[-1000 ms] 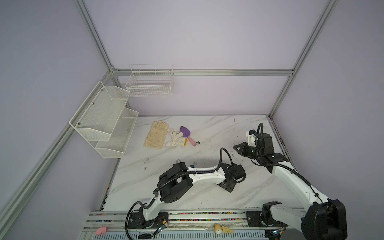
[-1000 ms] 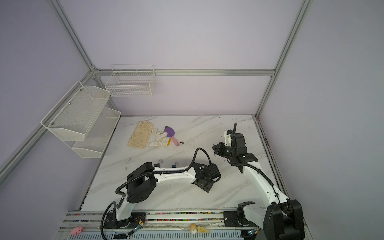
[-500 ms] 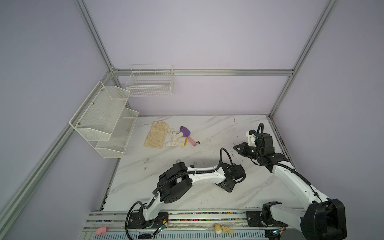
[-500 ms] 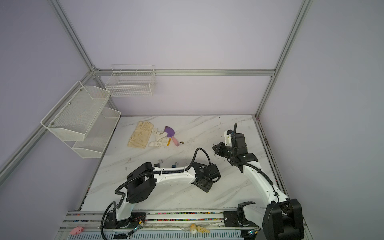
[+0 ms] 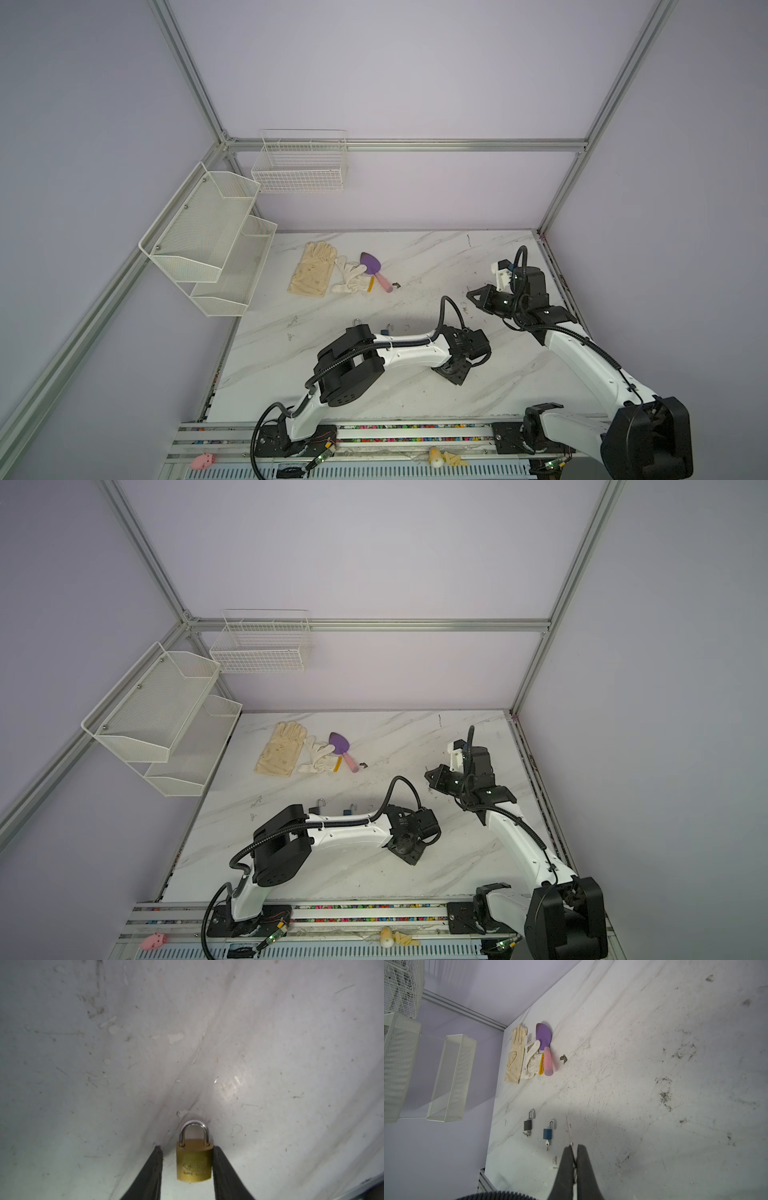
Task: Unlock with the key
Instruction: 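Lower the open left gripper around the brass padlock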
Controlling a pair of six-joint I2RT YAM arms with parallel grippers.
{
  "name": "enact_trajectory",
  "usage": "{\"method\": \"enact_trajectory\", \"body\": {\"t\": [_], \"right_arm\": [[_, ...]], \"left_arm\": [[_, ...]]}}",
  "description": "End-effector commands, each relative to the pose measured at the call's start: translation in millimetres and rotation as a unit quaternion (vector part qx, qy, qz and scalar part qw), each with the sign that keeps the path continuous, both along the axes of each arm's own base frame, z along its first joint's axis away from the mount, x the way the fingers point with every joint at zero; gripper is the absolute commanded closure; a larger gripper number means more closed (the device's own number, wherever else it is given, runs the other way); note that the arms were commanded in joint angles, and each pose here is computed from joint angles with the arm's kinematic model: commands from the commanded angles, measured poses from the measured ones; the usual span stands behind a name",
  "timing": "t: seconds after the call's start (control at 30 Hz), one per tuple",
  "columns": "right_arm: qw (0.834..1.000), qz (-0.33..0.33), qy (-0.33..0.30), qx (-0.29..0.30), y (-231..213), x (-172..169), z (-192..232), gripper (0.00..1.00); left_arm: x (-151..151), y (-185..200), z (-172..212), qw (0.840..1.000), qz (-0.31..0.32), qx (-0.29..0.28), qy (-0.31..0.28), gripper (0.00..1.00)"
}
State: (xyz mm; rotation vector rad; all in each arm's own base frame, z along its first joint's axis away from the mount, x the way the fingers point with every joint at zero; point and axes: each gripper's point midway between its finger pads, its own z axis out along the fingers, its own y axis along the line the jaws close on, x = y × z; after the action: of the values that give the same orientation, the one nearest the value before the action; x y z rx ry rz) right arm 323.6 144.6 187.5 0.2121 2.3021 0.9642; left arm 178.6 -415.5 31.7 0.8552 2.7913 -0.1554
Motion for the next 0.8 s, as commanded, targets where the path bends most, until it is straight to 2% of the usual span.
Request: {"method": "enact_trajectory", "body": {"t": [0.0,0.77], "right_arm": [[1.0,0.008,0.002,0.0,1,0,-2,1.0],[1.0,0.008,-0.005,0.003,0,-1,2,1.0]], "left_arm": [[2,5,12,1.0,-0.008,0.005,-0.012,0.64],[8,28,-2,0.998,0.015,0.05,-0.034,0.69]]}}
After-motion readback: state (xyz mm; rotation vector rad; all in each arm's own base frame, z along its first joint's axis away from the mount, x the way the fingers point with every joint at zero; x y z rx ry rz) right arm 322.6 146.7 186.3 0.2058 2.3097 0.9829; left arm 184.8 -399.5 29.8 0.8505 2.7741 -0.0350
